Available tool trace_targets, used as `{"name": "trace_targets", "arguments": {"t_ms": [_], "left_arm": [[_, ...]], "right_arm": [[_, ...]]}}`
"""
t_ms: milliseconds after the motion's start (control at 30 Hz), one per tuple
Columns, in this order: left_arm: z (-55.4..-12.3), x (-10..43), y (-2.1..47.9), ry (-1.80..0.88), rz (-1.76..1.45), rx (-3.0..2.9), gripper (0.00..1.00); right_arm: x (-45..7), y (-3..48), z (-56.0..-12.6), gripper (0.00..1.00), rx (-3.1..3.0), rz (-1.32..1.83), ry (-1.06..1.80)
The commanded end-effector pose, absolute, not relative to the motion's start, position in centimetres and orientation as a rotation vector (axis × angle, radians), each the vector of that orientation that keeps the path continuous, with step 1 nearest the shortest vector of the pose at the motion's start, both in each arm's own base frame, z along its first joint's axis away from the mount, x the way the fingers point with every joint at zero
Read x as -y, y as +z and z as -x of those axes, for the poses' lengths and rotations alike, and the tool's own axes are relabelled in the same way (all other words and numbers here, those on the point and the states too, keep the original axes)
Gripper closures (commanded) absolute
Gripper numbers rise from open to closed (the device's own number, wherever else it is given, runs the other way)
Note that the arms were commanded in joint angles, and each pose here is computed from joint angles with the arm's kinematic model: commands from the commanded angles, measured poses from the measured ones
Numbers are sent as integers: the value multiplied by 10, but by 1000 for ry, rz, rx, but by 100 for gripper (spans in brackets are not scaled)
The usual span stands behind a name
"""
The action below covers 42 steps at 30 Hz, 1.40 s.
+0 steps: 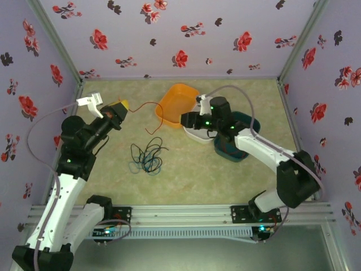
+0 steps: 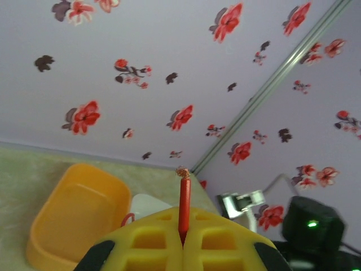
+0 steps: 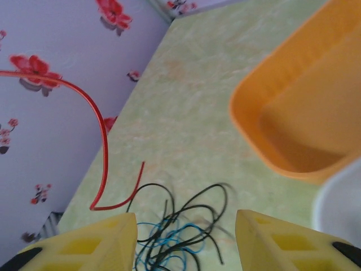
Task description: Untangle the cables
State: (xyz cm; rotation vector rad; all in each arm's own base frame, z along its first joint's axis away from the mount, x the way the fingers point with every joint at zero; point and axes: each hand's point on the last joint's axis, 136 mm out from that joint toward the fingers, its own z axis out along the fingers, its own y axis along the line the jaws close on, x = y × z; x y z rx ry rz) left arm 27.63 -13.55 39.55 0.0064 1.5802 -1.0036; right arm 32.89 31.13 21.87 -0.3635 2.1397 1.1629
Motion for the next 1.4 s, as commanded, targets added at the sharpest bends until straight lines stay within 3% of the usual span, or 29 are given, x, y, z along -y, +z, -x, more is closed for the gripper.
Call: {"name": "trace_targets", "arguments": {"t_ms": [0, 500, 700, 833, 933, 1033, 1100, 1233, 1367], "left_arm": [[-272, 141, 409, -1084, -27, -1513, 100], [-275, 148, 407, -1181, -20, -1488, 100], [-276, 149, 398, -1185, -14, -1510, 100], [-278, 149, 385, -1158, -14, -1552, 100], [-282, 149, 369, -1131, -8, -1607, 76], [-285, 147, 352, -1095, 13, -1661, 40], [-287, 144, 343, -1063, 33, -1690, 22], [-288, 135, 330, -990, 58, -1718, 1], [-289, 121, 318, -888, 100, -1738, 0]], "right_arm": [[-348, 256, -327, 51, -2011, 419, 1324], [-381, 240, -333, 57, -2044, 435, 1360], [-378, 244, -335, 74, -2036, 406, 1354], [-367, 248, -336, 99, -2039, 365, 1299], [-354, 251, -336, 100, -2060, 322, 1246], [-335, 252, -334, 100, -2092, 272, 1188], [-321, 252, -333, 100, -2120, 234, 1135], [-290, 255, -329, 100, -2156, 170, 1036], [-254, 265, -322, 100, -2168, 111, 905]]}}
